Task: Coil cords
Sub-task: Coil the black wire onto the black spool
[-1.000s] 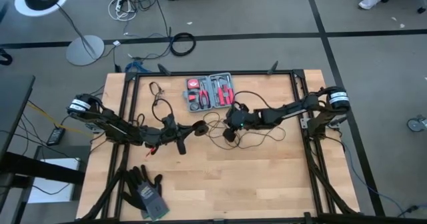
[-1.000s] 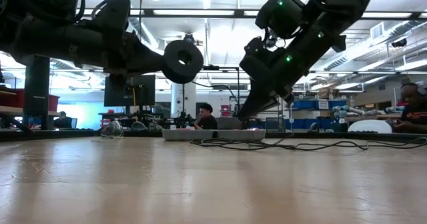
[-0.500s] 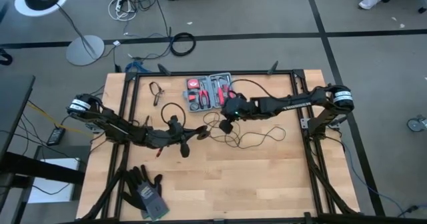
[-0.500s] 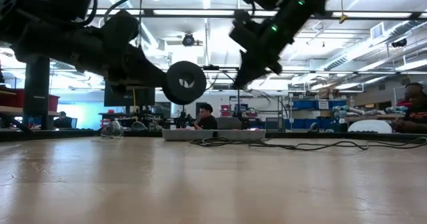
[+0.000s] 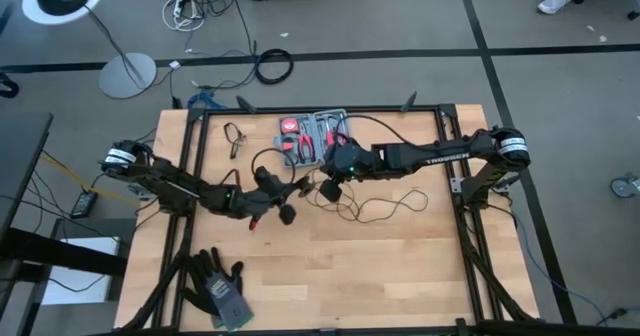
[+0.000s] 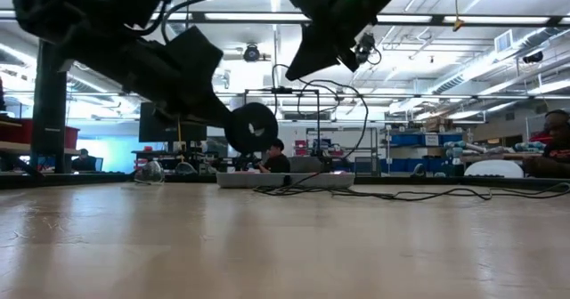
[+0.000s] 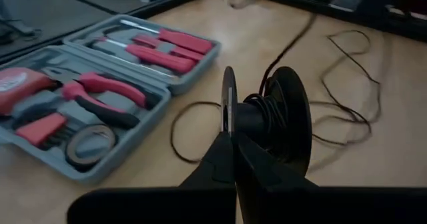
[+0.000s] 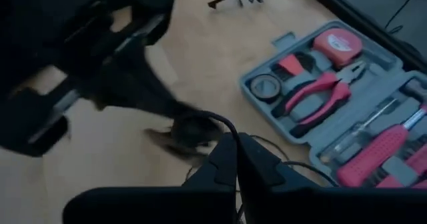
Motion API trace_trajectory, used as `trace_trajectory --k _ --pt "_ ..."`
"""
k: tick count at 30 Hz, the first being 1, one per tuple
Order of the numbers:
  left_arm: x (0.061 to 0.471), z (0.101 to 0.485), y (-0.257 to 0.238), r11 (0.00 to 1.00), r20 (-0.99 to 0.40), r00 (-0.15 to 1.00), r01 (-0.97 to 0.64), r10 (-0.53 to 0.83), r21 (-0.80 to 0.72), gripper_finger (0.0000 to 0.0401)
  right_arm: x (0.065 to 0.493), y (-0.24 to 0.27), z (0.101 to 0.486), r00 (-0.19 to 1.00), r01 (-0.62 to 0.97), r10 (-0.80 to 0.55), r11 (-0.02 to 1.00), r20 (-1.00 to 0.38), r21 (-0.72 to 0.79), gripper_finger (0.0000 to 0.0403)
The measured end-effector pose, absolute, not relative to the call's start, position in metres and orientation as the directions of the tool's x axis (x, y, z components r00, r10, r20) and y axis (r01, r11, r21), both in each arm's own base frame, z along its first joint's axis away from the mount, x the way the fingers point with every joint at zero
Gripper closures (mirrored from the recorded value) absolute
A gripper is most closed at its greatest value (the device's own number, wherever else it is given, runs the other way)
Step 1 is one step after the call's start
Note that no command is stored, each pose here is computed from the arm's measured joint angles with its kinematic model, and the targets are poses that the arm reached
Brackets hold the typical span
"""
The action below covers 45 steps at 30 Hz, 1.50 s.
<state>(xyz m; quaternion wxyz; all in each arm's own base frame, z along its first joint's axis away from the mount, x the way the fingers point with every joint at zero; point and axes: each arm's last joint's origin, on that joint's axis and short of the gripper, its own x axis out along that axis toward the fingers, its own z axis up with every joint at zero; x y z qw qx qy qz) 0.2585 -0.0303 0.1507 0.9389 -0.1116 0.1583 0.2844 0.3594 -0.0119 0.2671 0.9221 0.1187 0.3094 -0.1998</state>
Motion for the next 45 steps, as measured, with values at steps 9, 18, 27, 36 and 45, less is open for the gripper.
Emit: trace_trajectory --k 9,18,27,36,45 --pt "0.267 0.159 -0.011 0.761 -0.341 0.751 -0.634 0.565 -0.136 0.0401 0.371 0.005 0.266 0.792 0.384 -0.259 0.915 -0.552 0.121 0.0403" --pt "0.270 0.163 -0.009 0.755 -0.334 0.748 -0.641 0.573 -0.139 0.0401 0.392 0.007 0.249 0.833 0.338 -0.258 0.938 -0.490 0.081 0.0403" --pt "0.270 0.163 -0.009 0.755 -0.335 0.748 -0.640 0.573 -0.139 0.0401 0.397 0.006 0.257 0.875 0.314 -0.271 0.948 -0.401 0.045 0.0403" --pt "0.270 0.164 -0.008 0.730 -0.311 0.733 -0.667 0.605 -0.151 0.0401 0.399 0.021 0.241 0.858 0.267 -0.186 0.958 -0.478 0.105 0.0403" --pt "0.273 0.171 -0.012 0.738 -0.256 0.757 -0.649 0.601 -0.188 0.0401 0.404 0.031 0.200 0.764 0.324 -0.203 0.942 -0.612 0.092 0.0403"
